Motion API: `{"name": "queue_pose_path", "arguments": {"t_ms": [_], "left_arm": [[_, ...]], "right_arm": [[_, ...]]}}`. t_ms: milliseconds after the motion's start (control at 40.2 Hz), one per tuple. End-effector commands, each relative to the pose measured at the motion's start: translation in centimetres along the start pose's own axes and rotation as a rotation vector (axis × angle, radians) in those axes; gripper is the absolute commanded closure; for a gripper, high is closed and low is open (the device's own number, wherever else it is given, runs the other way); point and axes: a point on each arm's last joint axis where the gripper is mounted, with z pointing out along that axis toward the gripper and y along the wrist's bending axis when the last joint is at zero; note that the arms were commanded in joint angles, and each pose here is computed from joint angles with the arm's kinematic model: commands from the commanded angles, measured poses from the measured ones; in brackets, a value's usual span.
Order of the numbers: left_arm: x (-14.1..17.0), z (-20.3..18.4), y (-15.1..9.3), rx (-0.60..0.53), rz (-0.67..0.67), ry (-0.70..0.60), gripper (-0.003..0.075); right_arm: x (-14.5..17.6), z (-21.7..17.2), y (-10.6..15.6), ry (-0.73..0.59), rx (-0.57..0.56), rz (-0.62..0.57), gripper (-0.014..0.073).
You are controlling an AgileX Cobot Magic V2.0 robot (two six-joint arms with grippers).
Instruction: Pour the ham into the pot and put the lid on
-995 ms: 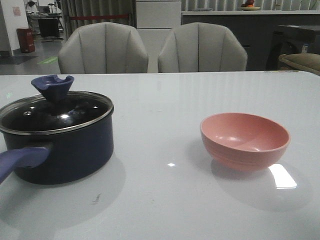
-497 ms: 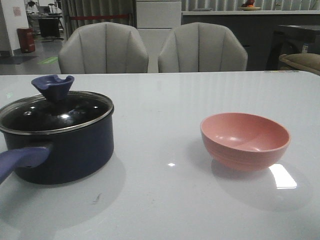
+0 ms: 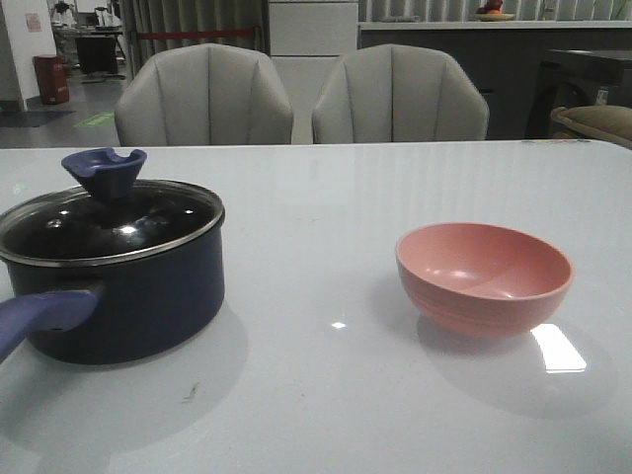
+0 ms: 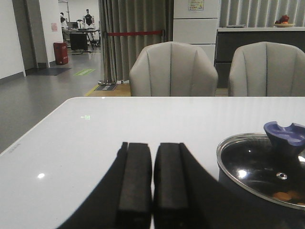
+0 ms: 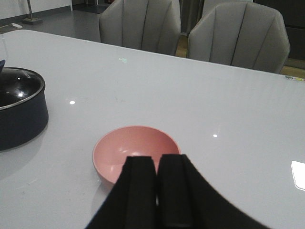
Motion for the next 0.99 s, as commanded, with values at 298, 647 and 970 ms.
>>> {"name": "queue_pose_path", "arguments": {"t_ms": [298, 647, 970], "left_arm": [[-0.2, -0.1, 0.0, -0.004, -0.001, -0.084, 0.0607], [-0.2, -0.1, 0.0, -0.004, -0.001, -0.084, 0.0607], [-0.2, -0.1, 0.0, -0.004, -0.001, -0.082, 0.0607]], "right_arm": [[0.8, -0.8, -1.4, -0.270, 0.208, -0.076, 0.0445], [3.6, -1.6, -1.4, -0.307, 0.239, 0.004, 0.0445], [3.6, -1.6, -1.4, -0.305, 0.239, 0.004, 0.0445]]}}
